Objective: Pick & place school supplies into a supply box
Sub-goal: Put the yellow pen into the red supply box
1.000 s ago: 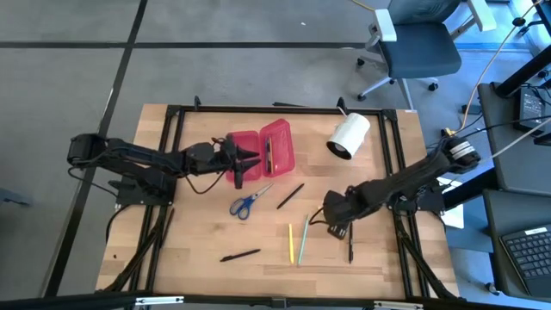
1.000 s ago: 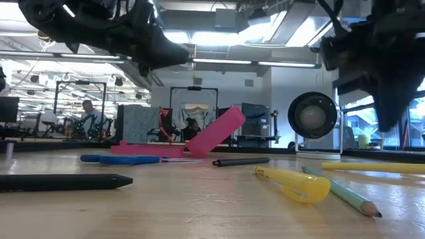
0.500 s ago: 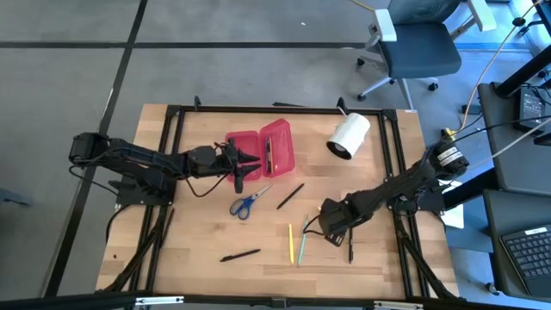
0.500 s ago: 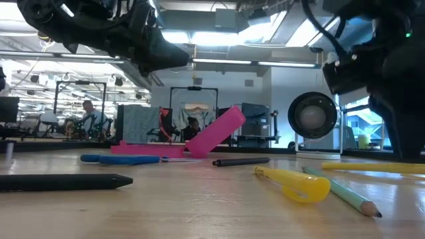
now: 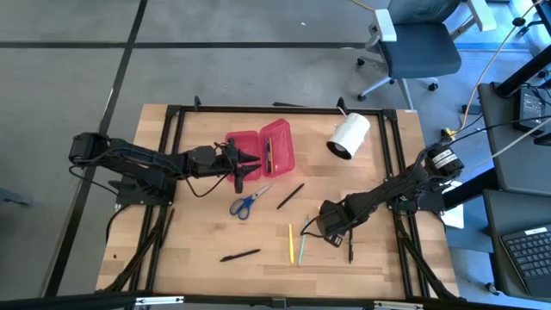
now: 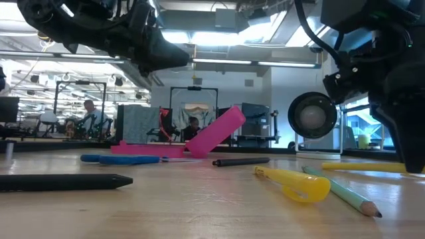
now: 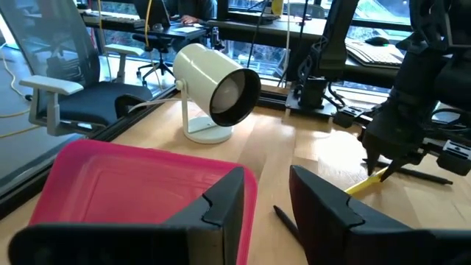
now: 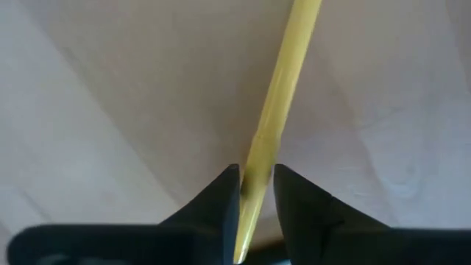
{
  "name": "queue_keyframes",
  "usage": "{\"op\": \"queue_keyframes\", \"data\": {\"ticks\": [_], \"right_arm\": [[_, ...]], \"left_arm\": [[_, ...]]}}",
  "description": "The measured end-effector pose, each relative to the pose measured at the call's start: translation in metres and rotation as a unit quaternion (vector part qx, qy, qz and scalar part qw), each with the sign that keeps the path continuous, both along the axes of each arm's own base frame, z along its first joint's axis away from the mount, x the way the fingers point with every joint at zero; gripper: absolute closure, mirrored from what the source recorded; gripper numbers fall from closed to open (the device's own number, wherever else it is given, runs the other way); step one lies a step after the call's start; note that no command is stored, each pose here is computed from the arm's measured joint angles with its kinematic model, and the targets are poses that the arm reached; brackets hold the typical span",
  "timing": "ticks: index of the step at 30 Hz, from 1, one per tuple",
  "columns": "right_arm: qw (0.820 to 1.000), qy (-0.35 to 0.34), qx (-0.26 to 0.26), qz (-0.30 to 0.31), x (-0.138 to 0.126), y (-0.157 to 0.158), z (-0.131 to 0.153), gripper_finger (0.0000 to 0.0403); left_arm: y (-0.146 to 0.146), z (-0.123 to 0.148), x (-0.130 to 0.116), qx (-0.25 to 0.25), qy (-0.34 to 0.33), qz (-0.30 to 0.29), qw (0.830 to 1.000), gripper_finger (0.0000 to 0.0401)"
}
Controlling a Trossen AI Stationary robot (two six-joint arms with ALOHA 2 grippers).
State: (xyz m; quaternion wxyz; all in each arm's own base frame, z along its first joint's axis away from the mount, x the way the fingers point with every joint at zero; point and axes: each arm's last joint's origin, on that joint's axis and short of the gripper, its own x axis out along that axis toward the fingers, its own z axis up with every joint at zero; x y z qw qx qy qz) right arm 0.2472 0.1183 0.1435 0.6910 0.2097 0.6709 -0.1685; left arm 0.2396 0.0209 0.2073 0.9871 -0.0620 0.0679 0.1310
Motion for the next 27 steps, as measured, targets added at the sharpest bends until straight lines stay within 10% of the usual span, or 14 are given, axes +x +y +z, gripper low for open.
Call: {"op": "queue_keyframes", "data": {"ticks": [27], "right_arm": [[0.999,-0.012,0.016,0.029,0.0051,0.0032,-0.0060,0.0361]], "left_arm": [[0.0000,-0.0003,0.0000,0.000,0.001,0.000,1.000,0.0294]]}}
